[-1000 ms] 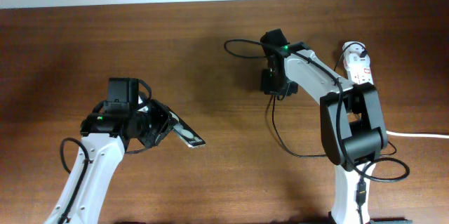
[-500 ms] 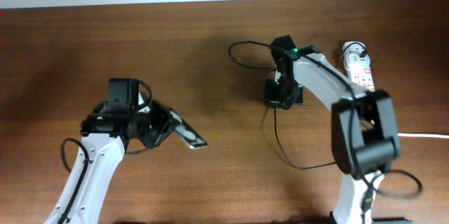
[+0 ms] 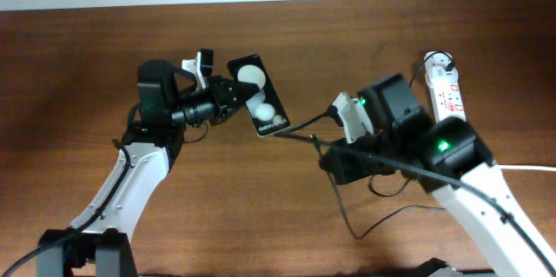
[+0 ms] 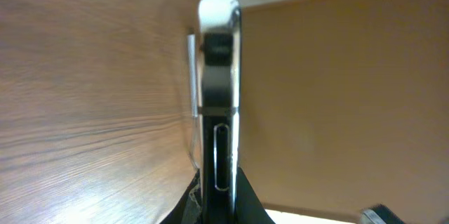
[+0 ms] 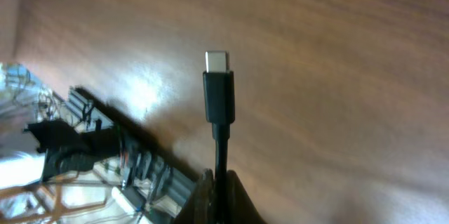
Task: Plug charger to phone and switch on socket
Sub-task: 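Bring the cable plug up to the phone's bottom port, then push the USB-C plug into the phone port with the right gripper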
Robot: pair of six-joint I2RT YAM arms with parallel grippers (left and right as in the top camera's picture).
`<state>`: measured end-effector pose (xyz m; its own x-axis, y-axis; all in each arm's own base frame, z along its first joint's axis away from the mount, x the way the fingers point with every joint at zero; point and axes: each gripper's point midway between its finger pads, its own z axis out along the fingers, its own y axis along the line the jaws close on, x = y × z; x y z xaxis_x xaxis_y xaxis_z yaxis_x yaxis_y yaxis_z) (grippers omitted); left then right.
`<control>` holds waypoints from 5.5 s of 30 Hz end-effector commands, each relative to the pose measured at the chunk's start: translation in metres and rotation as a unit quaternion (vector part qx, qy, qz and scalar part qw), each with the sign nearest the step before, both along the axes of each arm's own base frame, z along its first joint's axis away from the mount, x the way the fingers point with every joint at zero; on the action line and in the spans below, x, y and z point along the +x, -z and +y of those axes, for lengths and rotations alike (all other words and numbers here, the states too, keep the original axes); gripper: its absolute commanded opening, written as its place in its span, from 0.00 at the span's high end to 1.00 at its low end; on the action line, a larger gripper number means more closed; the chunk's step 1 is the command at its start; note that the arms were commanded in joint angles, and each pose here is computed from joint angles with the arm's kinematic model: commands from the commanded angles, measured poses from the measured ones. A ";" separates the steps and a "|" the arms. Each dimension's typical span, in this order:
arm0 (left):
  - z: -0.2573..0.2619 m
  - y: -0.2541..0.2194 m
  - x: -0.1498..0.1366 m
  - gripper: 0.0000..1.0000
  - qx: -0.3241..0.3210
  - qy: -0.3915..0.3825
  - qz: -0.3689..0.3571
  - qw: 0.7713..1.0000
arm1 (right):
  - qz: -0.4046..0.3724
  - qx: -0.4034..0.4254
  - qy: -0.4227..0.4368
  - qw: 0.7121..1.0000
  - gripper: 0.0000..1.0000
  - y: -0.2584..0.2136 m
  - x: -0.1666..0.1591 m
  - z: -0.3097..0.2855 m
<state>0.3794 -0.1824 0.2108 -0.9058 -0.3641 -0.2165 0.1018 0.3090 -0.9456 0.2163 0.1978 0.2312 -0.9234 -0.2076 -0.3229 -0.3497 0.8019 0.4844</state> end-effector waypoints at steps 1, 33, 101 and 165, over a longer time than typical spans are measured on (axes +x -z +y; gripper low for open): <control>-0.008 -0.025 -0.006 1.00 -0.036 0.033 -0.016 0.999 | 0.034 0.005 -0.005 0.999 0.96 0.027 -0.018 0.019; -0.014 -0.030 -0.019 1.00 -0.040 0.082 -0.048 0.995 | -0.035 0.004 0.011 0.999 0.96 0.040 0.010 0.061; -0.005 -0.016 -0.019 1.00 -0.043 0.061 0.016 0.997 | -0.025 0.024 -0.003 0.999 0.96 0.036 0.005 0.067; -0.013 -0.022 -0.047 1.00 -0.060 0.148 -0.015 0.987 | -0.076 0.009 0.027 0.997 0.74 0.032 0.027 0.063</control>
